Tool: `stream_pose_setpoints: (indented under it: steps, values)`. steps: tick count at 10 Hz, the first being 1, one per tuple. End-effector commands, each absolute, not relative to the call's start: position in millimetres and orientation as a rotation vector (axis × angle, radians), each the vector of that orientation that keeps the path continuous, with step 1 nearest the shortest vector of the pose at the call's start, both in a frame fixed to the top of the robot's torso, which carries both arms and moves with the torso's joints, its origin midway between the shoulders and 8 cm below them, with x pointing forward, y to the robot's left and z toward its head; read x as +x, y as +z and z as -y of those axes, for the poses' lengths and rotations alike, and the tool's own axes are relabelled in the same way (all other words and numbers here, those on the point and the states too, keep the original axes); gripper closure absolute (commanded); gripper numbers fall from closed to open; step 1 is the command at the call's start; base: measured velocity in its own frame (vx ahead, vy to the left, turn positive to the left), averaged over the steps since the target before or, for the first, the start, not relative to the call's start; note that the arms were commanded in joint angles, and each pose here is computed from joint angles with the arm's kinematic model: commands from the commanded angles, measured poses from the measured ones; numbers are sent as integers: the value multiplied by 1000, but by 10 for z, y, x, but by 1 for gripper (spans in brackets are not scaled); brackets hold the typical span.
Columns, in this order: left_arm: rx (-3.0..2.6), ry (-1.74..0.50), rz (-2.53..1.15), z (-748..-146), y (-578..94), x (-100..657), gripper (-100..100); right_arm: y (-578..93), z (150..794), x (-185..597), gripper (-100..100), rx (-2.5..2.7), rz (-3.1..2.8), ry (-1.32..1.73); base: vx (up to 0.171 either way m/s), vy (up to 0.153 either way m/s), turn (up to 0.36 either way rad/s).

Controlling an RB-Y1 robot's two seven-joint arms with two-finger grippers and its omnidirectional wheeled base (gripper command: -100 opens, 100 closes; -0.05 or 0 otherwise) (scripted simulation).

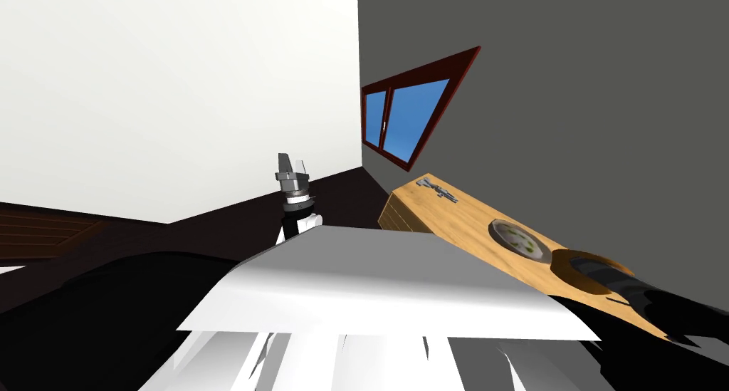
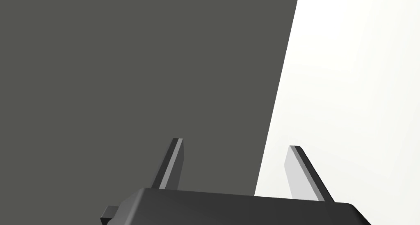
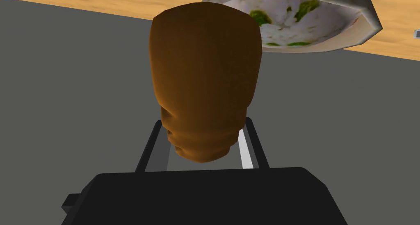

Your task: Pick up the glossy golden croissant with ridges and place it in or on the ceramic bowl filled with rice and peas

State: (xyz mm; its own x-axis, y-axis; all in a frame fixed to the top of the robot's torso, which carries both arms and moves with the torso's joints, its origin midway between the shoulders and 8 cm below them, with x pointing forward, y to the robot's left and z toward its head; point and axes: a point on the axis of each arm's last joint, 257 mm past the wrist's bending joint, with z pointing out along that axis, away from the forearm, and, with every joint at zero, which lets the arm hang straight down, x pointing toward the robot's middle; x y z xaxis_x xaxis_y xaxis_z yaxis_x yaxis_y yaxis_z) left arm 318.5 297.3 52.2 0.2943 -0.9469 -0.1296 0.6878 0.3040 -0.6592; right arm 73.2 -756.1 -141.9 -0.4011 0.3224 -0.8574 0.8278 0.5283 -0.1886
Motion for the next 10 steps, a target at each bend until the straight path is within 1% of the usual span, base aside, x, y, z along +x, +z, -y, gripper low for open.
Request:
stream_pose_setpoints:
  steps: [1,4,5,6,10]
  values:
    - [-543,-1161,-564,-2973,522,3185,0,-1273,7634,816,100,932,-1930,-794,83,-17,109]
    - [-543,-1161,-564,-2974,521,3185,0,-1105,7695,942,100,921,-1893,-788,82,-24,63]
    - [-543,-1161,-564,-2974,521,3185,0,-1146,7682,922,100,922,-1903,-792,33,-14,24]
    - [-543,-1161,-563,-2974,522,3185,0,-1134,7680,939,-100,922,-1899,-788,8,-3,4]
    - [-543,-1162,-563,-2973,522,3185,0,-1134,7679,942,-100,921,-1899,-787,0,0,0]
